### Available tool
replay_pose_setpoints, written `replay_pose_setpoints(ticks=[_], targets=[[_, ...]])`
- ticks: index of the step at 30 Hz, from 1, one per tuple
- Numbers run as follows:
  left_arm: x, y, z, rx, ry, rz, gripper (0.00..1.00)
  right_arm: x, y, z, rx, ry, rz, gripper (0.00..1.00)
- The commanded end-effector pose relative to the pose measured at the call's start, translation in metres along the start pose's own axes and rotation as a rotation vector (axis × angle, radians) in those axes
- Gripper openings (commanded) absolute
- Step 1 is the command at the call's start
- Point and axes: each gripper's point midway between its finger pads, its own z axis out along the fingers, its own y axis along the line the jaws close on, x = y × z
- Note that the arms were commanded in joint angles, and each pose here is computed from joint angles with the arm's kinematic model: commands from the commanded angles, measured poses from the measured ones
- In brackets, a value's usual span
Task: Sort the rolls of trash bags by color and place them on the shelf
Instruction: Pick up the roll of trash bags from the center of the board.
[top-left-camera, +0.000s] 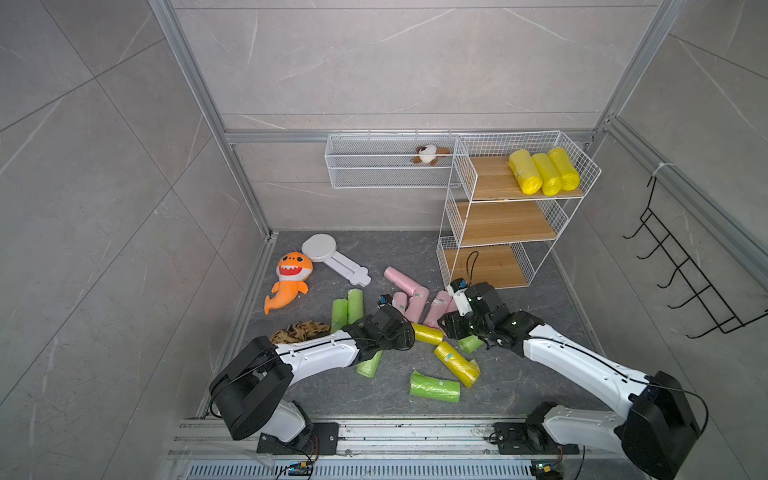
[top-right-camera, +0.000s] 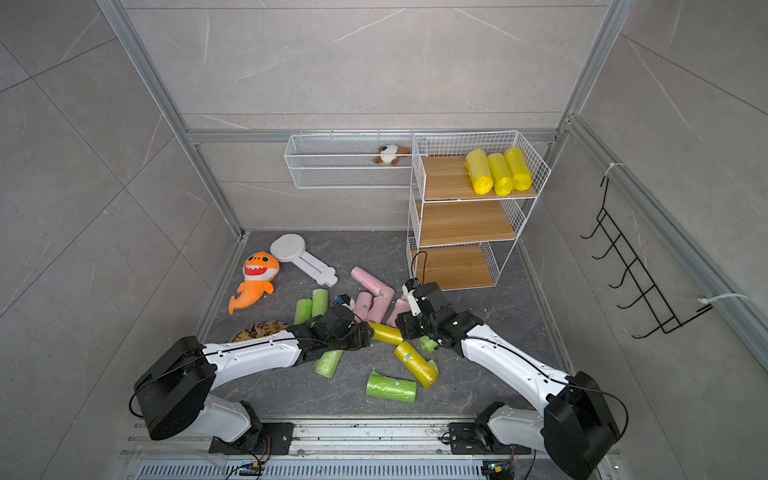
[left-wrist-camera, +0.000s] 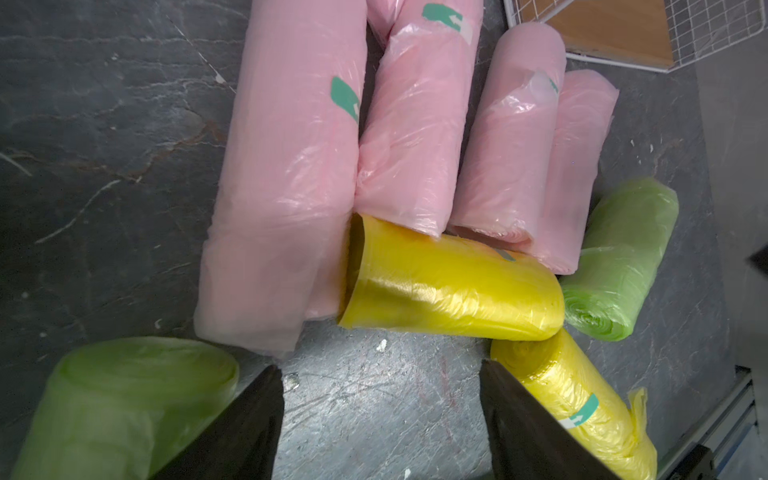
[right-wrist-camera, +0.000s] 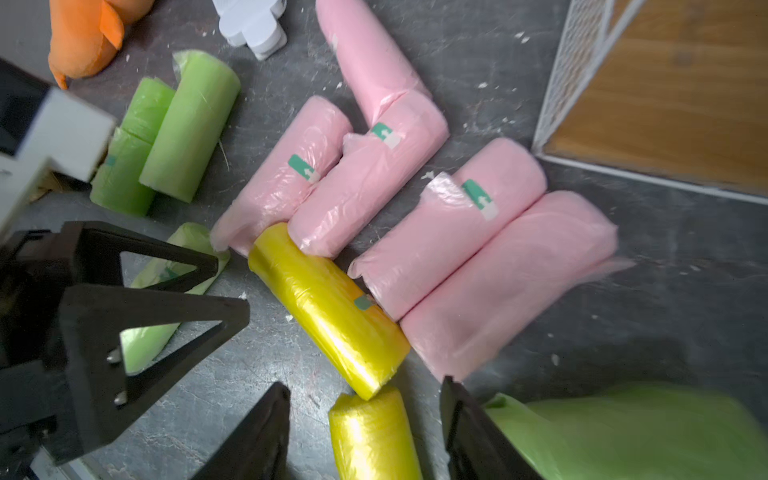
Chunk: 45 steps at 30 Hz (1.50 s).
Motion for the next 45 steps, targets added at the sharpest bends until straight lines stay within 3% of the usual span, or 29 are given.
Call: replay_pose_setpoints(ticks=[1,17,36,45], targets=[[-0.015,-0.010,0.006,0.047,-0.055,-0.080,0.76,-0.007,0.015,0.013,-0.084,-0.039,0.036,0.57],[-0.015,-0.004,0.030,0.113,-0.051,-0.209,0.76,0.037,0.011,0.051,-0.110,0.080,0.107,0.48],[-0.026,0.023,0.037,0.084,-0.098,-0.290,0.75,0.035,0.067,0.058,-0.343,0.056,0.093,0.44],[-0.016,0.031,0.044,0.054,-0.074,-0.281,0.62,0.041,0.071,0.055,-0.392,0.043,0.116,0.44]])
